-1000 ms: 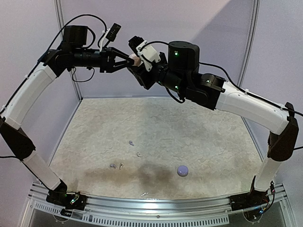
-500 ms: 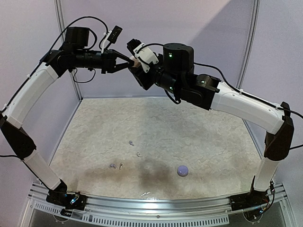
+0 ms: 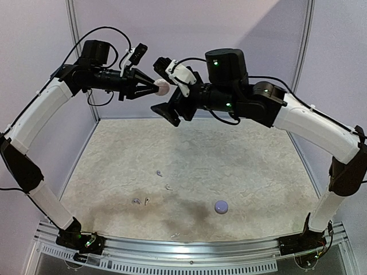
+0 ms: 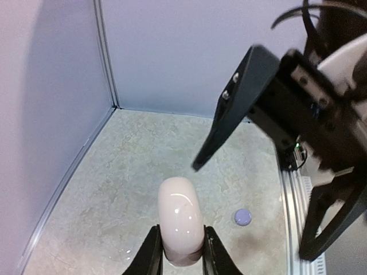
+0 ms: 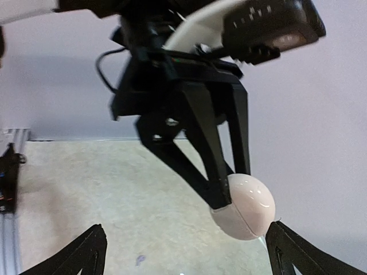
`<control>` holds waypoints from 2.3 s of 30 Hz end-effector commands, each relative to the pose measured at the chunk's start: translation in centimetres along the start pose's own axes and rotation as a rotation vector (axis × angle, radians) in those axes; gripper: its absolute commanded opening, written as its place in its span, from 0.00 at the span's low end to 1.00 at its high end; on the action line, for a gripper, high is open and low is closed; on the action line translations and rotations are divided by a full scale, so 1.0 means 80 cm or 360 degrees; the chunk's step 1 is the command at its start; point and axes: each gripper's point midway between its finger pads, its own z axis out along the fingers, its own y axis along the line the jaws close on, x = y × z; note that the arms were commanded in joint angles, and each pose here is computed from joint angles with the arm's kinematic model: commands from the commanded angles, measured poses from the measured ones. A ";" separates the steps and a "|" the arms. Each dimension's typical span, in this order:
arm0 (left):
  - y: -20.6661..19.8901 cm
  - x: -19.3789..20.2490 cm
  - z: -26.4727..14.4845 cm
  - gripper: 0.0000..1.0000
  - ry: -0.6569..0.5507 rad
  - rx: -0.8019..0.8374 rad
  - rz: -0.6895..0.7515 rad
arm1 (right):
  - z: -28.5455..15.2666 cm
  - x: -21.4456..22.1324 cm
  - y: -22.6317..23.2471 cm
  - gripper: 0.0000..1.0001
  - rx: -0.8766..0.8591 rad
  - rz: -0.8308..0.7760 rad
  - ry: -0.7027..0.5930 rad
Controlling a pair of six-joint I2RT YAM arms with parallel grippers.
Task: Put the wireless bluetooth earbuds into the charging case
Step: Pass from the left arm to the right, then pass from the right arm to the left
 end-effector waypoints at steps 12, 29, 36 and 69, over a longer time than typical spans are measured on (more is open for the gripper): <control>-0.072 0.030 -0.019 0.00 0.0088 0.0295 0.0327 | -0.040 -0.009 0.032 0.80 -0.0529 0.0349 0.0082; -0.098 0.031 -0.028 0.00 0.0072 0.0369 0.0378 | -0.003 0.000 0.041 0.30 -0.0570 0.0374 0.0081; -0.099 0.031 -0.029 0.00 0.0071 0.0371 0.0379 | -0.003 0.002 0.046 0.13 -0.0600 0.0360 0.0084; -0.070 0.041 -0.044 0.66 -0.0494 0.0144 0.0162 | -0.004 -0.039 0.069 0.00 -0.0672 0.0320 -0.0102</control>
